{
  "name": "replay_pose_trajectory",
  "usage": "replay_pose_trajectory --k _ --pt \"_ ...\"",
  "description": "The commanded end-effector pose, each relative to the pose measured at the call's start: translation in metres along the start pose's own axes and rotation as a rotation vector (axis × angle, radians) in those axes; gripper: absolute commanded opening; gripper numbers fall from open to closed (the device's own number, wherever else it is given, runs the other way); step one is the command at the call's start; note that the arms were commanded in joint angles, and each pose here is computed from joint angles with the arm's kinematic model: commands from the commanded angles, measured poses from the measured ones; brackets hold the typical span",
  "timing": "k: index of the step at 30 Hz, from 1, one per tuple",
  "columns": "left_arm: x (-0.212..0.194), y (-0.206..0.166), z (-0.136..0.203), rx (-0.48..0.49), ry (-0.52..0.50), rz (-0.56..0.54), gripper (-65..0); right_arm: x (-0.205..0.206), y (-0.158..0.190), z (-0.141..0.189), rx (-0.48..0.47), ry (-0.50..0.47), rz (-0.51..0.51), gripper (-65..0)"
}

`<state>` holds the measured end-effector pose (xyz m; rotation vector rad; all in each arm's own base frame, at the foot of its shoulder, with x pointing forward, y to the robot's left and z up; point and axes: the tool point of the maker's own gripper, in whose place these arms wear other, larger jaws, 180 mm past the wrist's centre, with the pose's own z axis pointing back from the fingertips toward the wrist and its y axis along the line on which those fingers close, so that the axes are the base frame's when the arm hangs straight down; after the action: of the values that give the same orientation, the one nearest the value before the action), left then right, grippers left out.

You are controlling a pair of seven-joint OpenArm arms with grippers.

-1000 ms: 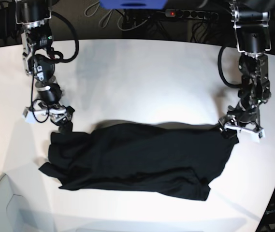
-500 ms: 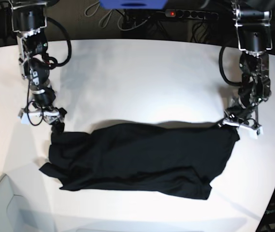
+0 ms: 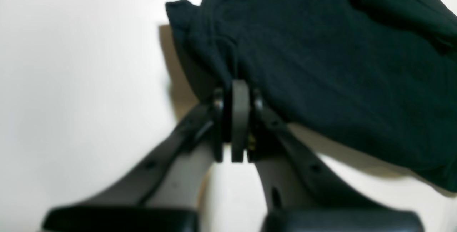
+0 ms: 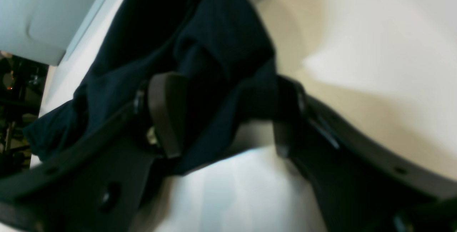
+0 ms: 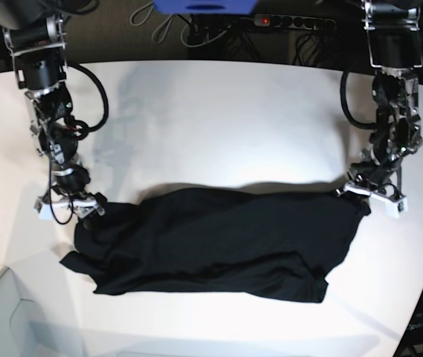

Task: Layout the t-shirt on the table in an organized manner, then fold the t-shirt properly
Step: 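Regrasp the shirt edge with both grippers, then lift the shirt with both grippers, shake it, and lay it down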

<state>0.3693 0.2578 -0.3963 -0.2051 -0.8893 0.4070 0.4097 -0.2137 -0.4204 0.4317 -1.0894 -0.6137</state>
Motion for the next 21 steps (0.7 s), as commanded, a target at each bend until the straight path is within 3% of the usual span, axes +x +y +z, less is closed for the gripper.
replay_pose_trajectory --k 1,4,6,13,17,21 --pt "0.024 -0.004 0.002 -0.013 -0.06 -0.011 -64.7 -0.007 0.001 -0.002 -0.008 0.051 0.003 -27.3" --pt "0.023 -0.003 0.002 -0.01 -0.057 -0.01 -64.7 -0.01 0.003 -0.003 -0.005 0.057 0.001 -27.6" --pt "0.023 -0.002 0.002 -0.008 -0.055 -0.011 -64.7 -0.011 0.006 -0.004 -0.002 0.058 -0.003 -31.1" --pt "0.032 -0.011 0.005 -0.029 -0.082 -0.02 -64.7 0.01 0.004 -0.002 0.004 0.025 0.021 -65.0" --pt "0.064 -0.014 0.03 -0.045 -0.18 -0.015 -64.7 0.042 0.033 0.015 0.103 -0.053 0.067 -65.0" --pt "0.1 -0.017 0.064 -0.059 -0.263 0.011 -64.7 0.093 0.071 0.052 0.22 -0.211 0.056 -65.0"
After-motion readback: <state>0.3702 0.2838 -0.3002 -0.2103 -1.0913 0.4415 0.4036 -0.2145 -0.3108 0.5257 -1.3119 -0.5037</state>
